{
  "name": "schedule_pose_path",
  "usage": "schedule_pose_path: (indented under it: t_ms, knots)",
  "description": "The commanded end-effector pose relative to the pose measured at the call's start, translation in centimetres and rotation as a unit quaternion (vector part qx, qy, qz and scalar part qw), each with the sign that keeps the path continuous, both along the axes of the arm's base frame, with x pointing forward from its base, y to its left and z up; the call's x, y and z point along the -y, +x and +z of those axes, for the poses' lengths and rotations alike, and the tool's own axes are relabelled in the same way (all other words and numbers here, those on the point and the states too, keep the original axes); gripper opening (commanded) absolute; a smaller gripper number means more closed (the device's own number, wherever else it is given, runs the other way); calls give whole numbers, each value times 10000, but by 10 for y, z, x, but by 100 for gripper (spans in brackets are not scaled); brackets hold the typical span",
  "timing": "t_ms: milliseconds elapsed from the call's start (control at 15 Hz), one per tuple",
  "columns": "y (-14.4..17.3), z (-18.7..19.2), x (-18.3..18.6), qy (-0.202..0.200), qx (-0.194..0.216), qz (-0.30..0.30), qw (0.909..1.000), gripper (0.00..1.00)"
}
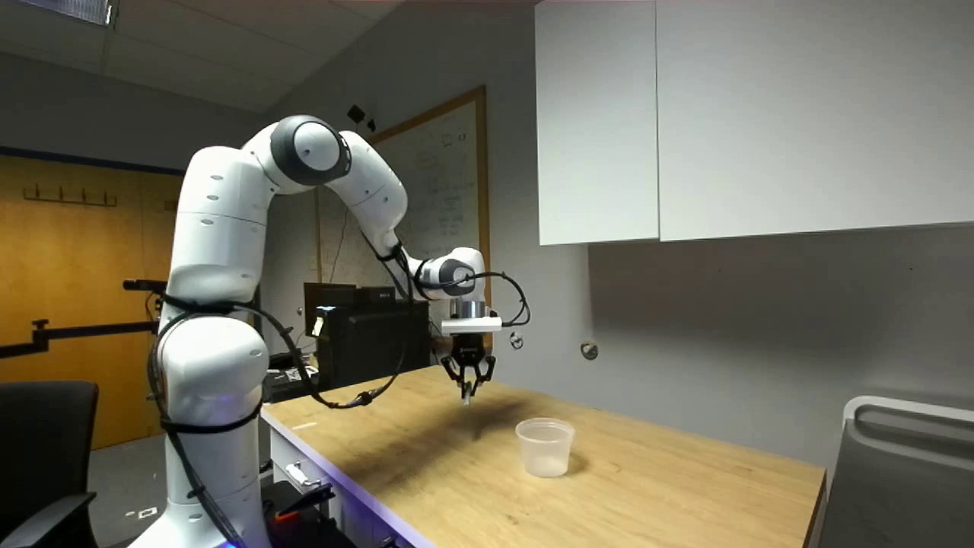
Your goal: Pick the marker and put it in the cup
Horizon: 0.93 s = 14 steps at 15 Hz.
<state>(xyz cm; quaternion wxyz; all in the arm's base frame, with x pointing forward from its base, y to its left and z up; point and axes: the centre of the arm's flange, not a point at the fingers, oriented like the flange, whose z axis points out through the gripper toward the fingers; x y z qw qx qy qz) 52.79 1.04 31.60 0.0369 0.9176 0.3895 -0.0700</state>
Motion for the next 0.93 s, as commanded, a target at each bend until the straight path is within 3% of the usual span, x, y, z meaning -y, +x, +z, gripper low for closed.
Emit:
schedule_pose_path:
  t_ms: [0,200,400,600,867]
  knots:
    - [-22,52,31,-171,678,-718,9950,9]
    - [-29,86,60,-110,1146,-1398,9835,9]
    - [-36,107,95,-39,1523,-2102,9657,9]
    - [-40,116,132,91,1889,-2761,9423,9]
    - [-35,110,174,473,2150,-3256,9195,9]
